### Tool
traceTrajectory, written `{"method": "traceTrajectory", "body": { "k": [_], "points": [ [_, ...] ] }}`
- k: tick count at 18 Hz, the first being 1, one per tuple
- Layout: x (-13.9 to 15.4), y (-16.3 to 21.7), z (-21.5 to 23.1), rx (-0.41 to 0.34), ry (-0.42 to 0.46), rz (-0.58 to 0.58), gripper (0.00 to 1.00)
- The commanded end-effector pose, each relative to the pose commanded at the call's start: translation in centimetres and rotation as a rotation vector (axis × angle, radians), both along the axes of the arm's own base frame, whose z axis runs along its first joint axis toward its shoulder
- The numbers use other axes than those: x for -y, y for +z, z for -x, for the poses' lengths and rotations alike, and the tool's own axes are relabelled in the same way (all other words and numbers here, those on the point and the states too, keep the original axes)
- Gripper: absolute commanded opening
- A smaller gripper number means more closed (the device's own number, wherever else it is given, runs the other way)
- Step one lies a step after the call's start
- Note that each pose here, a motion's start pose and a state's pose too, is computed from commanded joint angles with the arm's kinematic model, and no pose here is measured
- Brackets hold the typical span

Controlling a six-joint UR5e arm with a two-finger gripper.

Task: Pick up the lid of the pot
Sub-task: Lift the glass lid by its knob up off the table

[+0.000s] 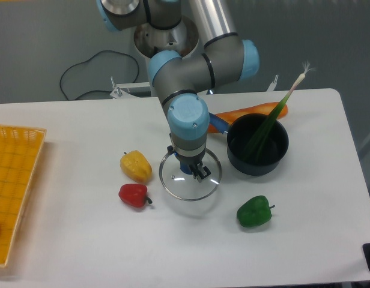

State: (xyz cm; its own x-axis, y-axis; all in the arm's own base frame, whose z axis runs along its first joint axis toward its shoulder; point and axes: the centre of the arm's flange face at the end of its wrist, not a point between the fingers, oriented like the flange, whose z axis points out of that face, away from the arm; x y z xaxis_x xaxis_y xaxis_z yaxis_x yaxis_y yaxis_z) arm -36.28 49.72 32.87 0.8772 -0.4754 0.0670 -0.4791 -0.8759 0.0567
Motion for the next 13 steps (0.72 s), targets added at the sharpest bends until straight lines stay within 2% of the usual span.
{"method": "traceTrajectory", "body": {
  "k": [8,13],
  "points": [
    [1.4,2.4,1.2,-0.008,0.023,-0.007,0.47],
    [1.3,3.3,1.3,-0.011,0.023,-0.01,0.47]
  ]
}}
